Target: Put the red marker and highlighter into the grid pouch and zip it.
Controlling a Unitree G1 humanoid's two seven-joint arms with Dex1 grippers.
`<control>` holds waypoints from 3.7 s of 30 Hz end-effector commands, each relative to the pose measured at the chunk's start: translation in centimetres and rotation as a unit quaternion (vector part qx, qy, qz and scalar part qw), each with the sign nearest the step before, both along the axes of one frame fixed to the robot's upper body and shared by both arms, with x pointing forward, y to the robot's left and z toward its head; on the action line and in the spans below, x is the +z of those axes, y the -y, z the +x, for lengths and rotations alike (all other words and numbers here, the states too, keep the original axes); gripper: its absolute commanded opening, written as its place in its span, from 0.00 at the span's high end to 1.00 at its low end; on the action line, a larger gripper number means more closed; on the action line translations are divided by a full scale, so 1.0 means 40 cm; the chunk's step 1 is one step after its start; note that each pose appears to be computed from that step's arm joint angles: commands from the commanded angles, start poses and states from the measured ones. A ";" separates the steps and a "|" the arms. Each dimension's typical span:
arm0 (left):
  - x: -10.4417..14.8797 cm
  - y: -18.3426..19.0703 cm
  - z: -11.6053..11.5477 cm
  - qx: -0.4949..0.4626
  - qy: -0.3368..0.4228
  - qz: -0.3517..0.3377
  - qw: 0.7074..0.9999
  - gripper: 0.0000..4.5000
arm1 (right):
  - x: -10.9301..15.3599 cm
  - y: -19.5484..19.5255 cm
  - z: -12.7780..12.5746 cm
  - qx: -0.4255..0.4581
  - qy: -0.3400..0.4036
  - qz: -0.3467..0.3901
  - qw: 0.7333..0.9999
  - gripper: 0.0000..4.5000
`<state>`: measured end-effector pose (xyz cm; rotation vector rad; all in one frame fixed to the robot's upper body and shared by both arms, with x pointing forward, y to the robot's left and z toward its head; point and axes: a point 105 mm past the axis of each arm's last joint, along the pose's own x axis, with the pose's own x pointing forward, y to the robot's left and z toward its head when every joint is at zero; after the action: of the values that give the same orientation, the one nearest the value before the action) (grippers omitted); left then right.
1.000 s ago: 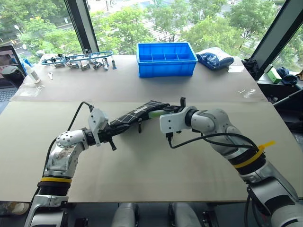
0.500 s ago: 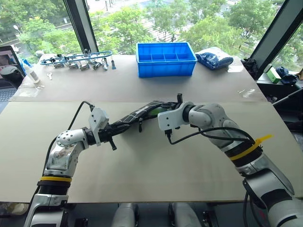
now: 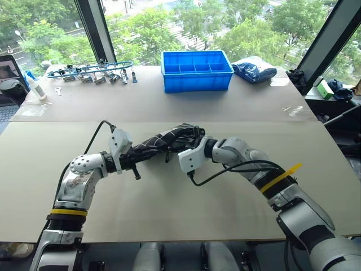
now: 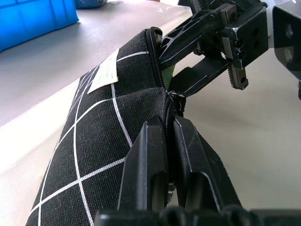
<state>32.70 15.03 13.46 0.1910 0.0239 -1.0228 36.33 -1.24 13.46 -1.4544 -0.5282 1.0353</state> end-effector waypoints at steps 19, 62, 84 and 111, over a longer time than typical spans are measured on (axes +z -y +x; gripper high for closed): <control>0.058 0.023 0.007 -0.006 0.038 -0.051 0.998 1.00 | 0.248 0.182 -0.094 -0.018 -0.203 0.136 0.970 0.01; 0.056 0.029 0.002 -0.010 0.031 -0.047 0.998 1.00 | 0.044 -0.057 -0.068 -0.186 -0.573 0.389 0.697 0.38; 0.048 0.035 -0.003 -0.009 0.030 -0.051 0.998 1.00 | 0.081 0.126 -0.114 -0.197 -0.545 0.359 0.731 0.99; 0.024 0.045 -0.022 -0.068 0.056 0.008 0.996 1.00 | 0.113 0.438 -0.236 -0.225 -0.564 0.303 0.735 0.12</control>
<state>32.22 13.30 14.22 0.1921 -0.0577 -1.1061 27.51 -18.17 15.63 -0.1273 0.4385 0.9850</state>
